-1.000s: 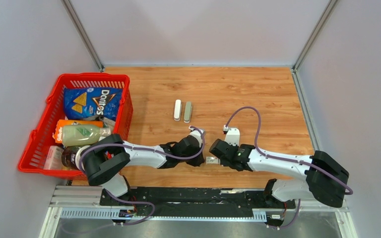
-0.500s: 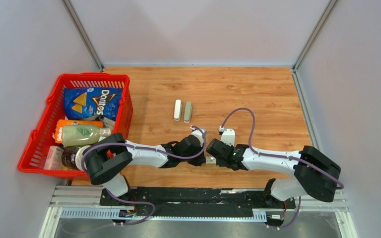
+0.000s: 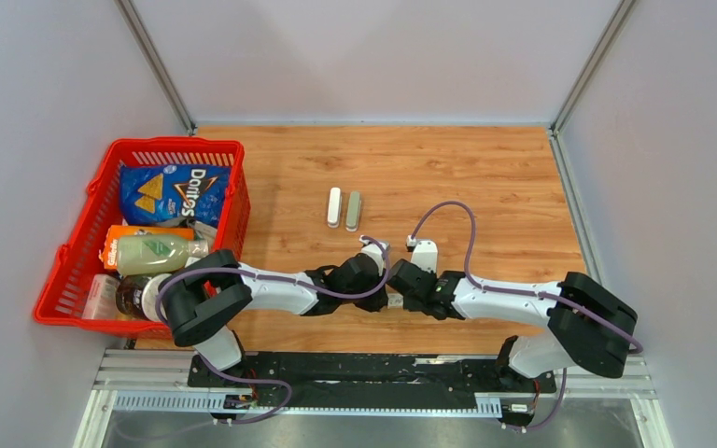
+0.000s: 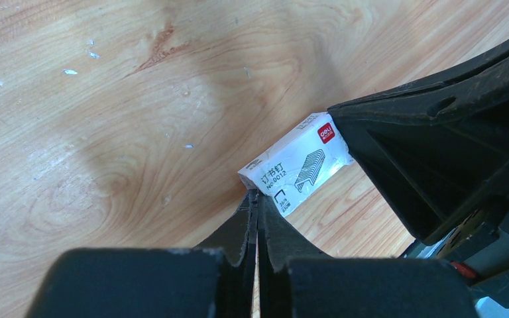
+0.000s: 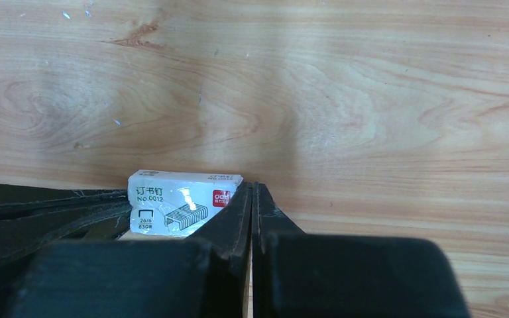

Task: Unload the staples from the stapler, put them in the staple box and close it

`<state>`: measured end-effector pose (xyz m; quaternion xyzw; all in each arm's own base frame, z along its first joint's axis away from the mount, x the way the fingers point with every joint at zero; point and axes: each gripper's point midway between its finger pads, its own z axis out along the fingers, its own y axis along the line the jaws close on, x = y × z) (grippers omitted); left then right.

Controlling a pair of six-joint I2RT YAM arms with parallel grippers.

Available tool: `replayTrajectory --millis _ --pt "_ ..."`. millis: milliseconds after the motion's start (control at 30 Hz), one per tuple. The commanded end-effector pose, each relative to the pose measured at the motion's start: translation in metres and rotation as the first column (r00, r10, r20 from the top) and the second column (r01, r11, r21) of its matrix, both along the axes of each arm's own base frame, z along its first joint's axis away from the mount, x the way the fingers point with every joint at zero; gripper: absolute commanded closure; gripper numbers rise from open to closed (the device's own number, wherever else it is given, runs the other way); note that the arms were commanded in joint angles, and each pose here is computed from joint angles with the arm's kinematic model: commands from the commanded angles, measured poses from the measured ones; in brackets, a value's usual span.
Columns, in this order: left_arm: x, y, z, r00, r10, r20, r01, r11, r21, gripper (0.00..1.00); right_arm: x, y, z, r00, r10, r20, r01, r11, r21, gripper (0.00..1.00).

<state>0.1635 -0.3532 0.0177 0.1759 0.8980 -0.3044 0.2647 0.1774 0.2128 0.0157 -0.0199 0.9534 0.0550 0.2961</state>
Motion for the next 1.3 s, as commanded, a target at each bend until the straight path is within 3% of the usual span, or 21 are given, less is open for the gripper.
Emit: replayTrajectory --millis 0,367,533,800,933,1200,1267 --pt "-0.013 0.017 -0.030 0.998 -0.026 -0.049 0.032 0.993 0.112 1.00 -0.006 0.032 0.001 0.998 0.047 -0.038 -0.042 0.992 0.119 1.00" --pt "-0.009 0.026 -0.014 1.000 -0.006 -0.004 0.007 0.993 0.116 1.00 -0.001 -0.008 0.010 0.999 -0.031 0.028 0.031 0.999 -0.007 0.94" --pt "-0.003 0.031 -0.001 0.999 0.008 0.033 -0.012 0.992 0.124 0.98 0.002 -0.019 0.020 0.996 -0.058 0.063 0.059 0.998 -0.019 0.77" --pt "-0.003 0.048 0.007 0.998 0.031 0.056 -0.040 0.985 0.165 0.78 0.003 -0.032 0.030 0.993 -0.076 0.092 0.080 0.996 -0.045 0.53" --pt "-0.003 0.059 0.021 0.995 0.050 0.086 -0.064 0.985 0.157 0.66 0.001 -0.038 0.033 0.991 -0.086 0.107 0.089 0.996 -0.026 0.32" --pt "0.003 0.082 0.052 0.983 0.093 0.161 -0.120 0.979 0.166 0.46 0.008 -0.052 0.064 0.978 -0.098 0.184 0.108 0.993 -0.042 0.04" --pt "0.006 0.089 0.061 0.976 0.109 0.190 -0.140 0.978 0.157 0.30 0.008 -0.055 0.074 0.974 -0.099 0.204 0.106 0.994 -0.023 0.00"
